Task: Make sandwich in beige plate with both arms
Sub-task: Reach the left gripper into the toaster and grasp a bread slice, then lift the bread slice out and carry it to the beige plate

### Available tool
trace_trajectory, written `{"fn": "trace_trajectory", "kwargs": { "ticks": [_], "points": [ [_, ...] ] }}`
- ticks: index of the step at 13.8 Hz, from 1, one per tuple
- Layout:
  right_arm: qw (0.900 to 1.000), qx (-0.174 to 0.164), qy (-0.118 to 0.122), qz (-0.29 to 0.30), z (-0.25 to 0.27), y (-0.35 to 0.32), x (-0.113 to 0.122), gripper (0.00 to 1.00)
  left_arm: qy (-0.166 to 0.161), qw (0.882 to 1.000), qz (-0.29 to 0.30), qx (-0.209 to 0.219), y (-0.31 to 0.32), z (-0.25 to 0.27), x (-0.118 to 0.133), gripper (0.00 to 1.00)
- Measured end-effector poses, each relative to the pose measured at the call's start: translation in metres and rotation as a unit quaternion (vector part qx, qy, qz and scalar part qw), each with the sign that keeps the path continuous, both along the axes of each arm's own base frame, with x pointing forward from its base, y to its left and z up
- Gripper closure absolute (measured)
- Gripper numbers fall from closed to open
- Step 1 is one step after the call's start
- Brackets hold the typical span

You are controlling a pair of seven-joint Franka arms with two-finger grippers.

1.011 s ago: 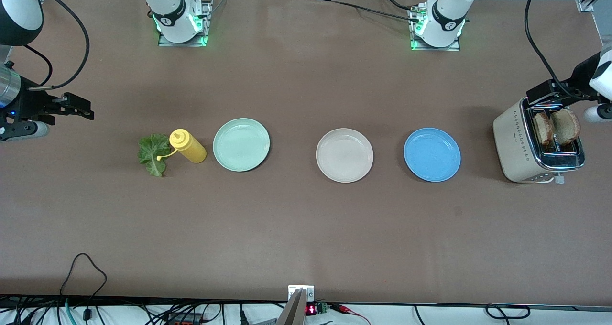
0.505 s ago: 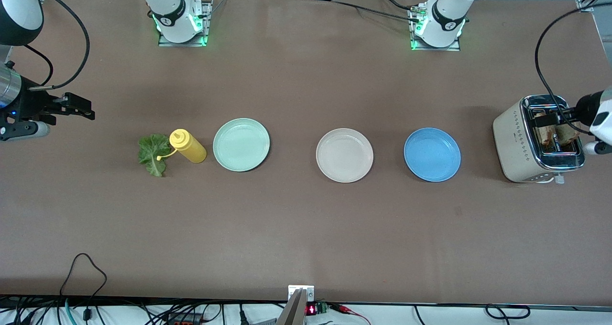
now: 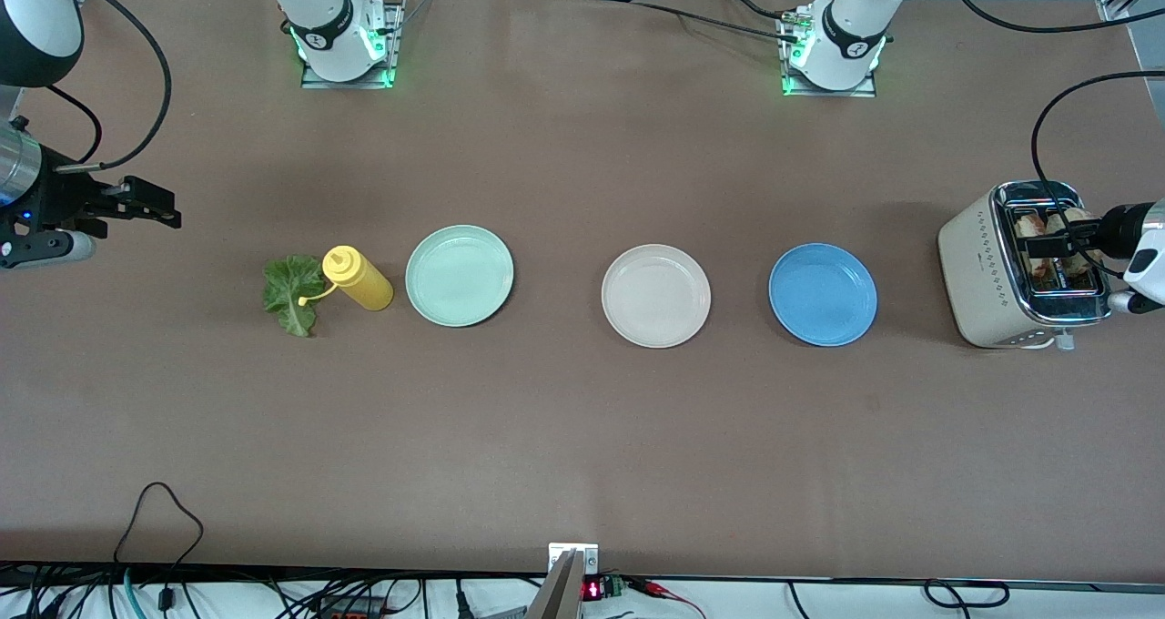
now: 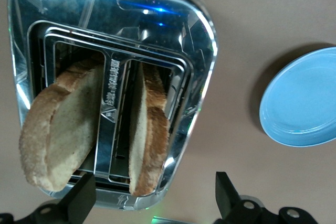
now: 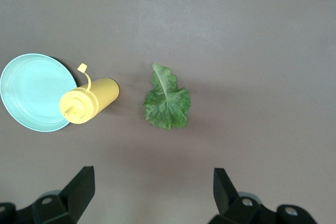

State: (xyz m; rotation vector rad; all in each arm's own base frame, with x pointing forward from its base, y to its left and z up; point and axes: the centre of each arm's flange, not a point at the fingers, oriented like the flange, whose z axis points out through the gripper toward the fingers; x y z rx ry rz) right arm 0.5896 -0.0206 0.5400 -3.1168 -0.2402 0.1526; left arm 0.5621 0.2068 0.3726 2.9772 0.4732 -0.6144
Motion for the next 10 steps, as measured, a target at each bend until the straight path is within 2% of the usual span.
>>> {"fn": "trace_trajectory", "kwargs": {
  "ticks": [2, 3, 4, 6, 7, 8, 10],
  "points": [
    [1.0, 0.0, 0.001, 0.0, 0.0, 0.0, 0.0, 0.0, 0.005, 1.0, -0.002, -0.003, 0.0, -0.006, 0.0, 0.04],
    [1.0, 0.0, 0.001, 0.0, -0.001, 0.0, 0.0, 0.0, 0.007, 1.0, -0.004, -0.004, -0.001, -0.009, 0.001, 0.1],
    [1.0, 0.0, 0.001, 0.0, -0.001, 0.0, 0.0, 0.0, 0.009, 1.0, -0.004, -0.005, -0.001, -0.011, 0.001, 0.1],
    [1.0, 0.0, 0.001, 0.0, -0.001, 0.0, 0.0, 0.0, 0.011, 1.0, -0.004, -0.005, -0.001, -0.014, 0.001, 0.29],
    [1.0, 0.0, 0.001, 0.0, -0.001, 0.0, 0.0, 0.0, 0.012, 1.0, -0.003, -0.006, 0.0, -0.015, 0.001, 0.3],
    [1.0, 0.0, 0.001, 0.0, -0.001, 0.0, 0.0, 0.0, 0.014, 1.0, -0.001, -0.006, 0.002, -0.017, 0.0, 0.36],
    [1.0, 0.0, 0.001, 0.0, -0.001, 0.0, 0.0, 0.0, 0.016, 1.0, 0.0, -0.007, 0.004, -0.02, -0.001, 0.59]
  ]
}}
